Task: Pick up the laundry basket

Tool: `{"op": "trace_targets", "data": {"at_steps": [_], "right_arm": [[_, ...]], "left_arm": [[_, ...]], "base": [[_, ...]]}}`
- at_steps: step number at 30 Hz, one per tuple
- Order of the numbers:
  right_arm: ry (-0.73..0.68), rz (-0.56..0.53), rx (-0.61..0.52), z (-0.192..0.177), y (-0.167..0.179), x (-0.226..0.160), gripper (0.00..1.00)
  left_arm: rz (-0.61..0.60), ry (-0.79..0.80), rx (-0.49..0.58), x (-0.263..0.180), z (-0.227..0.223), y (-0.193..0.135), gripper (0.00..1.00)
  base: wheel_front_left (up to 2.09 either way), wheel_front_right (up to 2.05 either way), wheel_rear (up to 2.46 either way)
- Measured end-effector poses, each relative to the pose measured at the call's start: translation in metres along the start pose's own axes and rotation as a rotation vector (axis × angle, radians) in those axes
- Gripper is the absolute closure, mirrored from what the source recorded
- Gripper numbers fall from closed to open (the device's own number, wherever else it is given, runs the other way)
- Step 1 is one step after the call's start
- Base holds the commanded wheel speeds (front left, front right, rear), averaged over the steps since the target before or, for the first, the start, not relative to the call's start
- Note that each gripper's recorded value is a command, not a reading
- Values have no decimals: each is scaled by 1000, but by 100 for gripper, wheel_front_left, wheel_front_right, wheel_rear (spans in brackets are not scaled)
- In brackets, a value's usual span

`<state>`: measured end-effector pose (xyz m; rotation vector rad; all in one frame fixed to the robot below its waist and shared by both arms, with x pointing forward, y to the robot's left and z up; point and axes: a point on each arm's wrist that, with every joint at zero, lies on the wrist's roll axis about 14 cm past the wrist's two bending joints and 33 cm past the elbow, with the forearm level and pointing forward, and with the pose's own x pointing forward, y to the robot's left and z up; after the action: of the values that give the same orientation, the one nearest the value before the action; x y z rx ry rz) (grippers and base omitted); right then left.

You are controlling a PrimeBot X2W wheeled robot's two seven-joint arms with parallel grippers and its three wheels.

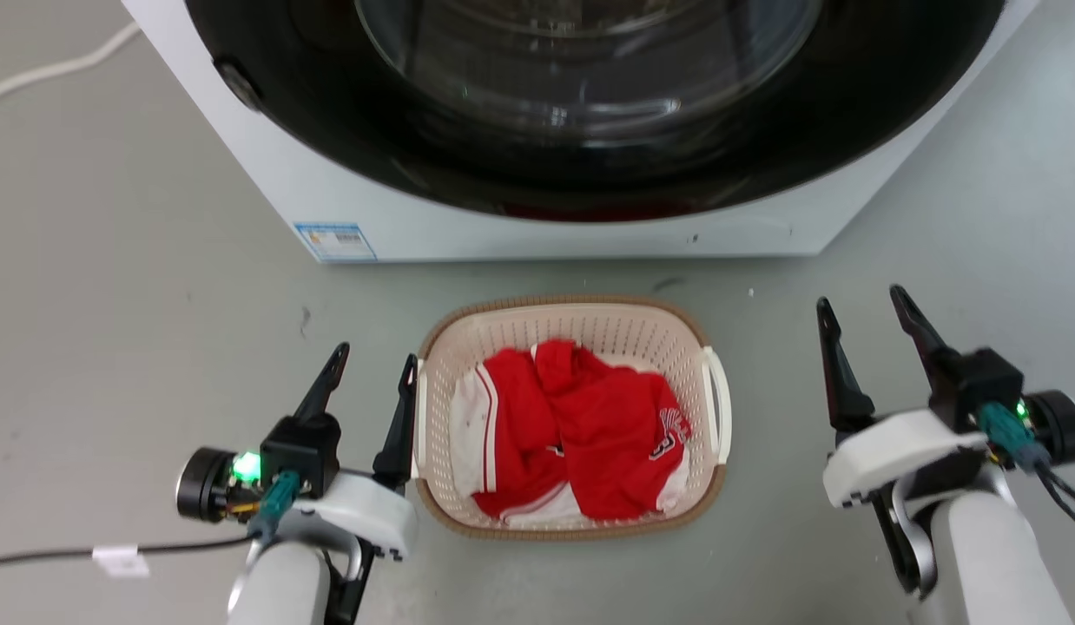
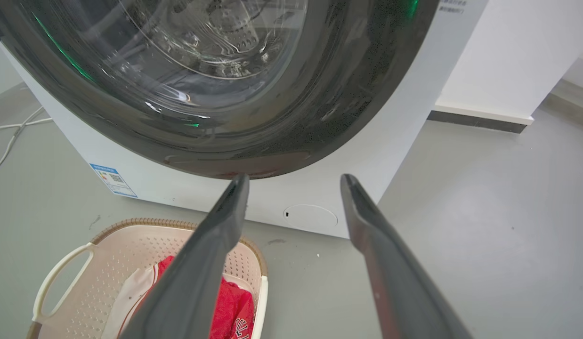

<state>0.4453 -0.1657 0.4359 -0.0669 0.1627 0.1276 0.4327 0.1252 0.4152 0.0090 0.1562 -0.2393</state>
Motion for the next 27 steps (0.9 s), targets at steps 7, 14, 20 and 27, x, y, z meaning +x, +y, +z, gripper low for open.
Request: {"op": "trace_targets", "data": {"at_steps": [7, 14, 20, 27], "right_arm": [[234, 24, 27, -73, 5, 34, 0], [445, 62, 49, -142, 16, 50, 0], [576, 90, 76, -183, 27, 55, 0], [727, 115, 98, -224, 38, 52, 0]], "left_arm": [[-19, 186, -12, 38, -67, 15, 0], [-38, 355, 3, 56, -127, 26, 0], [-55, 495, 4, 55, -172, 29, 0], [-81, 610, 19, 53, -204, 30, 0]], "base": [[0, 0, 0], [0, 0, 0], [0, 0, 0], [0, 0, 0]]}}
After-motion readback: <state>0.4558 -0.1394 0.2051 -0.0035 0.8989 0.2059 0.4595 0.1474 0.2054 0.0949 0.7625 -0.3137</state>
